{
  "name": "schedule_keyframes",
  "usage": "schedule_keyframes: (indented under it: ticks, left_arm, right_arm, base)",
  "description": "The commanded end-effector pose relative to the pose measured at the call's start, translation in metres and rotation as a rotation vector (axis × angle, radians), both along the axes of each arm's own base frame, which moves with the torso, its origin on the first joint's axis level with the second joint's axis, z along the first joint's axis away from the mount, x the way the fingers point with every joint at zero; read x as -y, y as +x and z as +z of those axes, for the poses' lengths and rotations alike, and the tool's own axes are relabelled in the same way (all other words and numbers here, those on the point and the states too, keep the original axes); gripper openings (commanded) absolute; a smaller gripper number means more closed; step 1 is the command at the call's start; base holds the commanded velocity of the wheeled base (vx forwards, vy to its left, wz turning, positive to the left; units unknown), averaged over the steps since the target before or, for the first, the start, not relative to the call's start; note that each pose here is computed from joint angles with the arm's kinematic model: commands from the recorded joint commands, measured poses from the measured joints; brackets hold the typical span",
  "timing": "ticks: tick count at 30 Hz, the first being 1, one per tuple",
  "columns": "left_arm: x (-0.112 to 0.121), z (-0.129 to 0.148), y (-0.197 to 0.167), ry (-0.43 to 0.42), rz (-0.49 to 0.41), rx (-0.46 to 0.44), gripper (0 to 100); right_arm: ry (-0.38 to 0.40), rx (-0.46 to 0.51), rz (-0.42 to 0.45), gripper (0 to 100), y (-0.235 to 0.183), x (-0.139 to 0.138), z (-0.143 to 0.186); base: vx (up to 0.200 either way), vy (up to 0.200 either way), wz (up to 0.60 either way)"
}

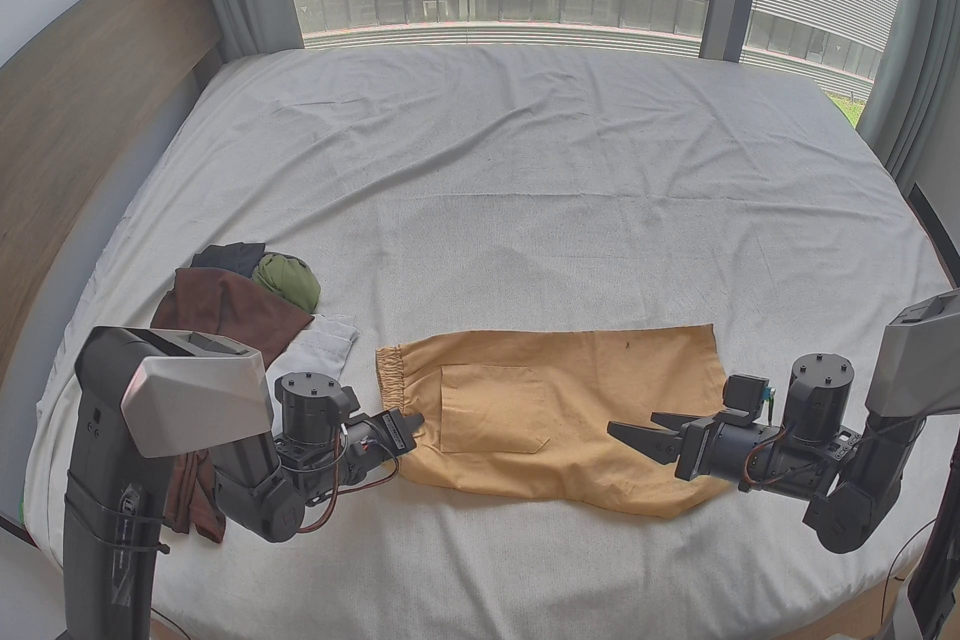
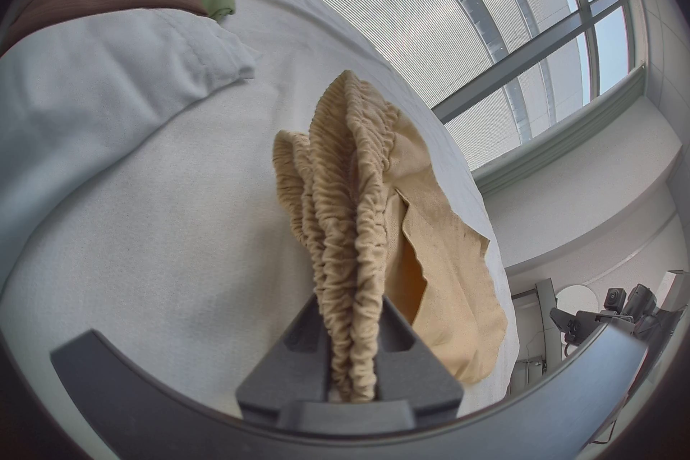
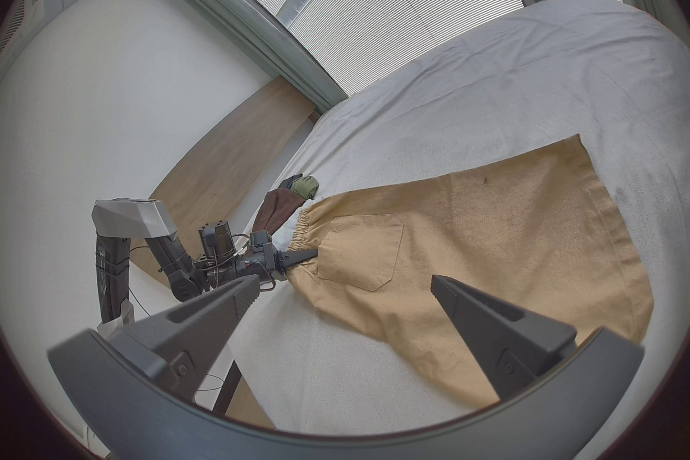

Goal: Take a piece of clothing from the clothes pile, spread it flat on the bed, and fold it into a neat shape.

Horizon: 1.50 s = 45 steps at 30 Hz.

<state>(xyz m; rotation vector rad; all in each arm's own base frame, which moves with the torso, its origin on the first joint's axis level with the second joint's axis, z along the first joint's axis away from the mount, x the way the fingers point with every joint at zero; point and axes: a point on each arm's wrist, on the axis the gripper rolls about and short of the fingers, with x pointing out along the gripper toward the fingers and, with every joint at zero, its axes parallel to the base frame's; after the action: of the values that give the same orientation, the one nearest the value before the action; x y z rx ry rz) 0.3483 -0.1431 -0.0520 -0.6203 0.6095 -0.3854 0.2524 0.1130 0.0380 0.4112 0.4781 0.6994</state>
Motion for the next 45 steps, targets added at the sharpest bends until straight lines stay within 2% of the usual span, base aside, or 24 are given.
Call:
schedule_keyframes:
  ticks: [1,12,18,27,32,39,45]
  left_arm:
    - [-0.005,0.0,-0.001,0.006,0.018,-0.004,0]
    - [-0.028,0.034,-0.021,0.012,0.047,0.006,0]
    - [-0.053,0.047,-0.031,0.036,0.071,0.016,0]
    - [-0.08,0.056,-0.042,0.023,0.106,-0.003,0]
    - [-0.091,0.054,-0.044,0.062,0.114,0.006,0]
    - [-0.088,0.056,-0.045,0.051,0.095,0.021,0]
    - [-0.068,0.07,-0.046,0.034,0.035,0.071,0]
  right_arm:
    - [-0.006,-0.013,0.002,100,0.0,0.0,-0.004]
    - [-0.026,-0.053,0.006,100,0.001,-0.002,-0.017]
    - [-0.033,-0.066,0.029,100,-0.002,-0.009,-0.021]
    - [-0.04,-0.077,0.054,100,-0.005,-0.016,-0.025]
    - [-0.041,-0.079,0.057,100,-0.005,-0.016,-0.026]
    - [-0.042,-0.081,0.068,100,-0.006,-0.019,-0.027]
    - [-0.034,-0.073,0.073,100,-0.006,-0.019,-0.024]
  base:
    - [0.0,0.0,0.0]
    - [0.0,0.0,0.0]
    - [0.0,0.0,0.0]
    - [0.0,0.0,0.0]
    - [0.0,0.0,0.0]
    - [0.0,0.0,0.0]
    - [0.0,0.0,0.0]
